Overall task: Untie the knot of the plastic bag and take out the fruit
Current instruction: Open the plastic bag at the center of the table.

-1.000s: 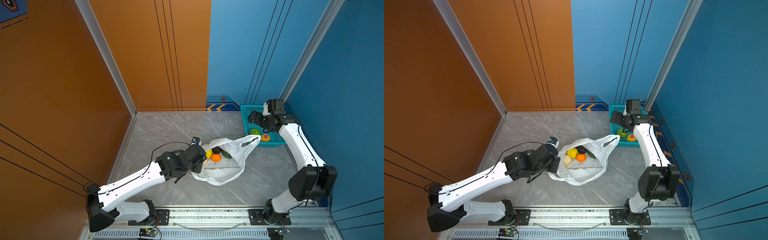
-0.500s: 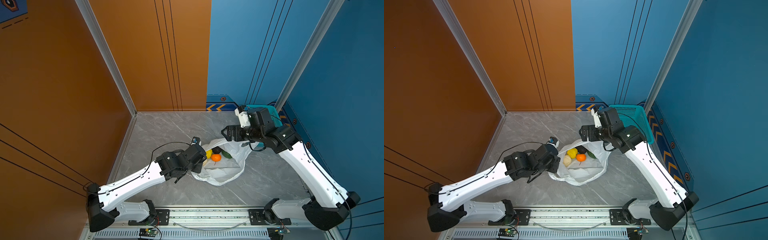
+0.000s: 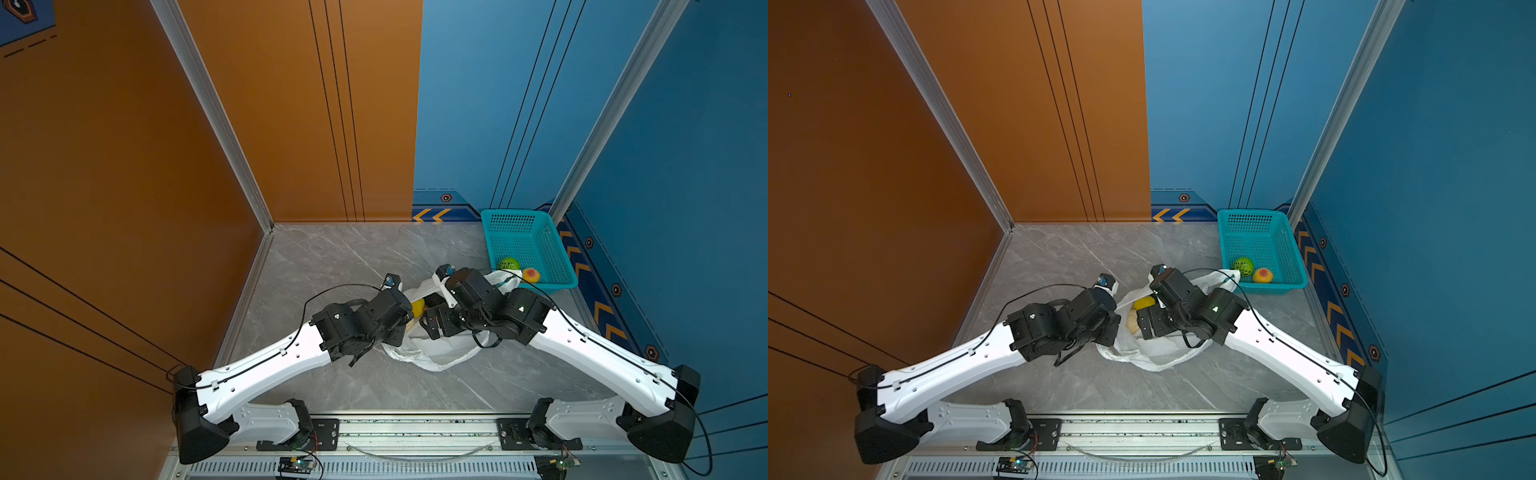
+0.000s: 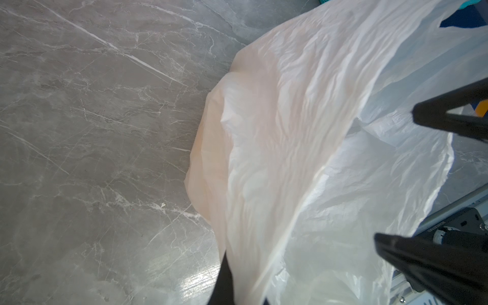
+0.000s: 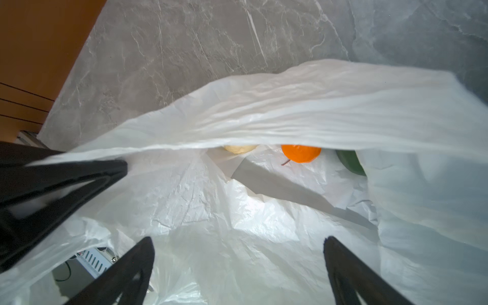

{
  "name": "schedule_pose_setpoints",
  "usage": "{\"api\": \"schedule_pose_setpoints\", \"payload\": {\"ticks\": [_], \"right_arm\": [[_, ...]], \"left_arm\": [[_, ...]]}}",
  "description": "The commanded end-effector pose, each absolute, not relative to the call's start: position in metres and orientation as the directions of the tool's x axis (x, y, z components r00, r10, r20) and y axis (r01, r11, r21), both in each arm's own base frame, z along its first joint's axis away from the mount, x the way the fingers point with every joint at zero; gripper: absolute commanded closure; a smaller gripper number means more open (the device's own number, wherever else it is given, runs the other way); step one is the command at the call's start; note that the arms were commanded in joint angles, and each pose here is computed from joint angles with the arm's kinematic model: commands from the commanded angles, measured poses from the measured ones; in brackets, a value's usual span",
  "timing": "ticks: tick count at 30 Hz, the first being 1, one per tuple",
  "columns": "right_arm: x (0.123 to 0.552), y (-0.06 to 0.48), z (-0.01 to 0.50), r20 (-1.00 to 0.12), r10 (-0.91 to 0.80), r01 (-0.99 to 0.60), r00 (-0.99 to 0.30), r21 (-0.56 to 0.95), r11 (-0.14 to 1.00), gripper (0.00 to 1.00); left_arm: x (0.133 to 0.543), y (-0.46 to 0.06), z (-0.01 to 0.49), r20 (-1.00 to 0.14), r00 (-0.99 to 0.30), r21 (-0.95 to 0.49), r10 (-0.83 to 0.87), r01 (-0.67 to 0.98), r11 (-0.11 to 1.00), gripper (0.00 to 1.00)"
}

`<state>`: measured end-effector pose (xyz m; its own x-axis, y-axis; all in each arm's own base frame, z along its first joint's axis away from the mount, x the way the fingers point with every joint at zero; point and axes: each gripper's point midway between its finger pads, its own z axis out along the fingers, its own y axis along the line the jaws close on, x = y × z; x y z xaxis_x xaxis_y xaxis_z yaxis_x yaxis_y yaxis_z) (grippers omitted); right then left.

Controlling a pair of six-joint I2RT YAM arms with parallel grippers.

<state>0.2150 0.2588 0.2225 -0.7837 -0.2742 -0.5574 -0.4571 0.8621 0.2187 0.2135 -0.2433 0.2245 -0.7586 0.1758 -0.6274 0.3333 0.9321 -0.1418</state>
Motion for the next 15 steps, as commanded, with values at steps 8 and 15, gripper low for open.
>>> {"api": "schedule_pose_setpoints", "payload": {"ticks": [8, 15], "right_arm": [[0.209, 0.277, 0.139, -0.530, -0.316, -0.462, -0.787, 0.168, 0.871, 0.00], [0.195, 0.284, 0.098, -0.472, -0.328, -0.449, -0.818, 0.170, 0.877, 0.00]], "left_arm": [[0.201, -0.234, 0.236, -0.620, -0.770, -0.163, 0.149, 0.313, 0.936, 1.00], [0.197, -0.229, 0.236, -0.612, -0.778, -0.162, 0.139, 0.296, 0.941, 1.00]]}}
